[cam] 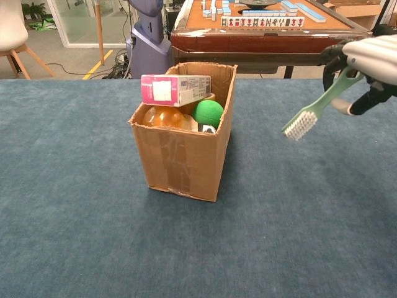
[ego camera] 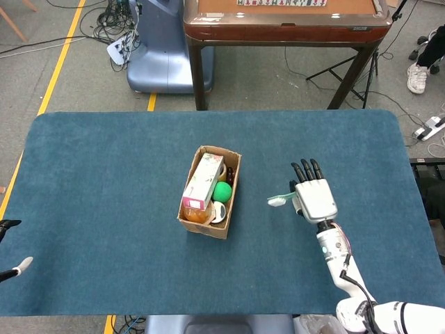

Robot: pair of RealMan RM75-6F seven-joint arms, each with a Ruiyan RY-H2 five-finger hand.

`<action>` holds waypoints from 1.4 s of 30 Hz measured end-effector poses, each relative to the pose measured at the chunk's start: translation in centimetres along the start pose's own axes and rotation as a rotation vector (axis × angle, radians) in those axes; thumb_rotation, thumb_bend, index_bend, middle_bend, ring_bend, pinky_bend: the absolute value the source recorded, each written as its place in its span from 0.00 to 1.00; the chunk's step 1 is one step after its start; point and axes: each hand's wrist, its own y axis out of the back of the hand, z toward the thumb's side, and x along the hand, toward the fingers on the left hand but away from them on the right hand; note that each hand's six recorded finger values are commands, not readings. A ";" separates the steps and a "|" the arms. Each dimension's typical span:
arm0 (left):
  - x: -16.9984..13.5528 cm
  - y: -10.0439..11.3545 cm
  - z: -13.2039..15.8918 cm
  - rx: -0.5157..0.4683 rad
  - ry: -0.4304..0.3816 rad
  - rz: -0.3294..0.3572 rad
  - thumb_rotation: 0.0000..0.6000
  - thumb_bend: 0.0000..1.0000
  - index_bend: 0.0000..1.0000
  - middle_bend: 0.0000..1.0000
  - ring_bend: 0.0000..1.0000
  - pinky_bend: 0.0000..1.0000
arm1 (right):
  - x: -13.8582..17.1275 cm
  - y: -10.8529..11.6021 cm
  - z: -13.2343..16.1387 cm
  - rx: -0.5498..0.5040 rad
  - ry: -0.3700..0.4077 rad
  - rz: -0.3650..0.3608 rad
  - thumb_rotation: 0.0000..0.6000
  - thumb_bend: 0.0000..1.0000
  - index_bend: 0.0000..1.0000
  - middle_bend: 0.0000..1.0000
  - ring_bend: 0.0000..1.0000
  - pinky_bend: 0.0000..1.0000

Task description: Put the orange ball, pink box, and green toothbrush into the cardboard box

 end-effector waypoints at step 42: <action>-0.4 0.5 0.1 -0.026 -0.017 0.007 1.00 0.11 0.26 0.28 0.26 0.42 | -8.8 6.4 14.8 0.030 0.153 -0.107 1.00 0.29 0.49 0.12 0.00 0.00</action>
